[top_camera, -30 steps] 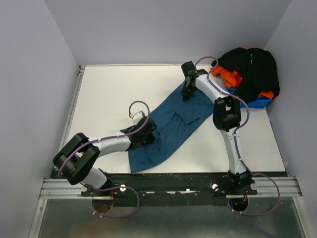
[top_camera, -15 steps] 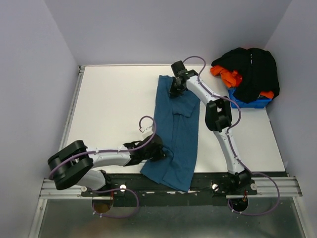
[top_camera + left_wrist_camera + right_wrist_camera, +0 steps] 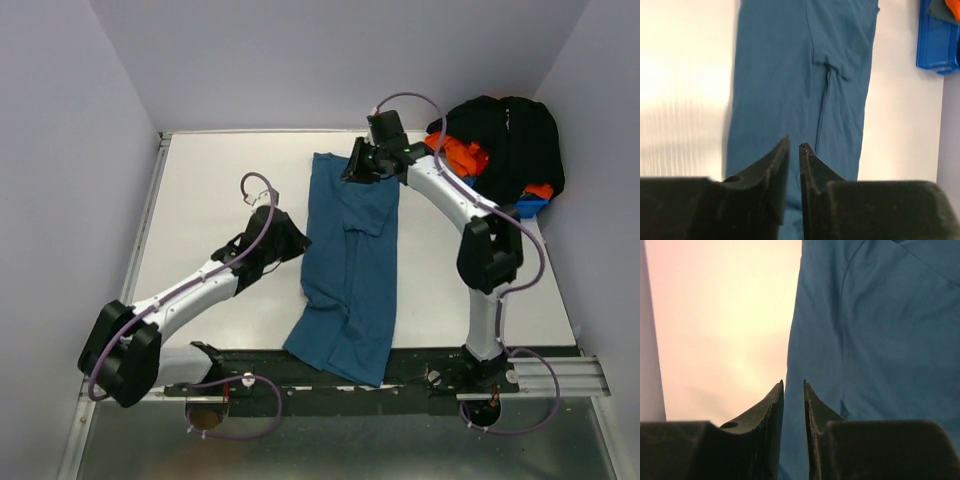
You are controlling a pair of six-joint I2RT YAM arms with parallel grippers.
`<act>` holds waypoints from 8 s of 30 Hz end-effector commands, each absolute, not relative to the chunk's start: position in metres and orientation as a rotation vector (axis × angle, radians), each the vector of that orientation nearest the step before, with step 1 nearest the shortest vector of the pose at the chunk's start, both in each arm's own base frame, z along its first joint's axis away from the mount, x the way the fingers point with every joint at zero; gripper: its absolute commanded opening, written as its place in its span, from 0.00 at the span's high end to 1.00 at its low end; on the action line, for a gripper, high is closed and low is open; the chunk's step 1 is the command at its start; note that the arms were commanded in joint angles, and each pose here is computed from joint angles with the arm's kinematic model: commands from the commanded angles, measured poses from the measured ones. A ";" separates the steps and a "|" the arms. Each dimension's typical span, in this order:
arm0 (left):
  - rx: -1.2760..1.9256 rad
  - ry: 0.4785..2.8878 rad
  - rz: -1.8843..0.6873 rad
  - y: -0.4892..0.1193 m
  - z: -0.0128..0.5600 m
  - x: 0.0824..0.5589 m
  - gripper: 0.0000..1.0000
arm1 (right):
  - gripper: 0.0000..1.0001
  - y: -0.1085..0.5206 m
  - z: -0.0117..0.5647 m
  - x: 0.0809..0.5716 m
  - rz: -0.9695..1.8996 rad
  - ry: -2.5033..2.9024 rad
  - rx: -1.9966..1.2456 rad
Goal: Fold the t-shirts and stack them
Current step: Rotate the tshirt 90 degrees, then grab the bottom of the folded rectangular tshirt with both arms, then fold the folded rectangular tshirt in 1/3 of the way
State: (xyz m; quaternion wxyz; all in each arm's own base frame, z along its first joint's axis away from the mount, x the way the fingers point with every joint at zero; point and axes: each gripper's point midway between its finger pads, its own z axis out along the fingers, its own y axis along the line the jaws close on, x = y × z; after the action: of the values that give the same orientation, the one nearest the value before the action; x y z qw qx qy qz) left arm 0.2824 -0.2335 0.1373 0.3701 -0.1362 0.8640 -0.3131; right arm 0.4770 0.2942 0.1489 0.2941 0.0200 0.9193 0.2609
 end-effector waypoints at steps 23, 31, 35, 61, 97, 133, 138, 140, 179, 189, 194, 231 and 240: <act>-0.266 2.454 -0.616 -0.230 0.045 0.394 0.51 | 0.62 0.148 0.043 0.335 0.474 2.639 0.280; -0.290 2.470 -0.620 -0.228 0.033 0.404 0.60 | 0.67 0.151 0.019 0.343 0.452 2.709 0.329; -0.296 2.479 -0.640 -0.229 0.028 0.409 0.69 | 0.75 0.149 0.013 0.347 0.416 2.730 0.349; -0.534 2.430 -0.586 -0.193 0.005 0.503 1.00 | 0.99 0.170 0.021 0.466 0.372 2.723 0.414; -0.307 2.601 -0.739 -0.195 0.004 0.231 0.41 | 0.67 0.175 0.012 0.179 0.537 2.891 0.226; -0.277 2.965 -0.609 -0.166 -0.015 0.079 0.51 | 0.75 0.162 0.016 0.097 0.595 3.059 0.043; -0.296 2.963 -0.590 -0.164 -0.014 0.077 0.53 | 0.69 0.156 0.032 0.109 0.528 2.997 0.053; -0.308 2.947 -0.569 -0.161 -0.012 0.079 0.54 | 0.67 0.159 0.042 0.116 0.561 2.936 0.056; -0.285 2.831 -0.698 -0.180 0.009 0.097 0.83 | 0.99 0.173 0.024 0.101 0.695 3.002 -0.004; -0.251 2.780 -0.748 -0.185 0.023 0.104 1.00 | 0.99 0.184 0.050 0.111 0.792 2.909 -0.011; -0.223 2.716 -0.840 -0.197 0.040 0.111 1.00 | 0.99 0.183 0.061 0.117 0.765 2.887 -0.003; -0.373 2.307 -0.573 -0.183 0.143 0.441 1.00 | 0.99 0.167 0.133 0.428 0.510 2.561 0.311; -0.352 2.315 -0.658 -0.198 0.125 0.475 1.00 | 0.99 0.161 0.112 0.458 0.493 2.597 0.351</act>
State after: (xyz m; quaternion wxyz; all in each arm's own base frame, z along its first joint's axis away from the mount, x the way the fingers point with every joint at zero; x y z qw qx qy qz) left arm 0.4542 -0.1884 0.1092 0.3254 -0.1525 0.9061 -0.2232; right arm 0.4511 0.1673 0.1163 0.2450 0.1281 0.9436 0.1822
